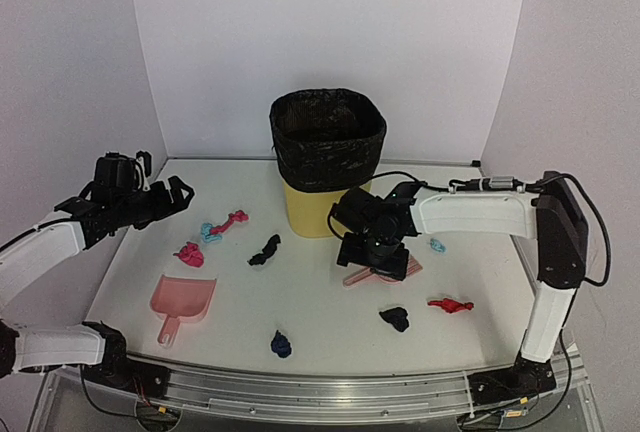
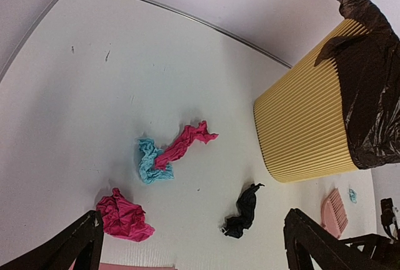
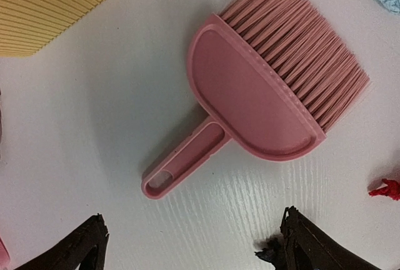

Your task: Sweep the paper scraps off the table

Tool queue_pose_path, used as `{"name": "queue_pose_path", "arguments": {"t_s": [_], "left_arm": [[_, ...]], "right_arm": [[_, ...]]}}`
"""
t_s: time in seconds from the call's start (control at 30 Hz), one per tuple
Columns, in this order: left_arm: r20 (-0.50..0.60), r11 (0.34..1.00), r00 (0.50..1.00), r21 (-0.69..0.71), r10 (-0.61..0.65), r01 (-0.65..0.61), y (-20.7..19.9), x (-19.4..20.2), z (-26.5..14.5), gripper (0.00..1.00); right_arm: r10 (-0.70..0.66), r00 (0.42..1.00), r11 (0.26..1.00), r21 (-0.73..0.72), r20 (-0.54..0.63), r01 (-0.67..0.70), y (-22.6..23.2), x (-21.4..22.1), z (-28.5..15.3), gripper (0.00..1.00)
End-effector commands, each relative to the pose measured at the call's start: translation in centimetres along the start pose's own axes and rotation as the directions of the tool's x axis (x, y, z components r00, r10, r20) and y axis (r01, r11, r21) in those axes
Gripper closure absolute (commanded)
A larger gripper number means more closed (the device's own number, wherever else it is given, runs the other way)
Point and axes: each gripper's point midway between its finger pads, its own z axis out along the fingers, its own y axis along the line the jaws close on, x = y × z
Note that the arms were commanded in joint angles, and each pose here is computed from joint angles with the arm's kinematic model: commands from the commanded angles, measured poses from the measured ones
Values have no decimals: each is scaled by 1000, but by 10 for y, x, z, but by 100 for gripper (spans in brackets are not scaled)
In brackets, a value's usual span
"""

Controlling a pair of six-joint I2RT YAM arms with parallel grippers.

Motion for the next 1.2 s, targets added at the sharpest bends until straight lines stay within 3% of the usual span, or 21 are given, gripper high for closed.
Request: {"name": "queue_pose_path", "arguments": {"t_s": [0.0, 0.3, 1.17], "left_arm": [[38, 997, 998, 46, -57, 55, -9, -6, -19, 0], [5, 991, 997, 110, -71, 70, -16, 6, -35, 0], [-18, 983, 997, 163, -78, 80, -23, 14, -45, 0]], "right_arm": [[194, 973, 978, 54, 123, -202, 3, -19, 5, 10], [256, 946, 951, 121, 197, -283, 3, -9, 31, 15], [299, 945, 925, 202, 133, -321, 2, 19, 75, 42]]}}
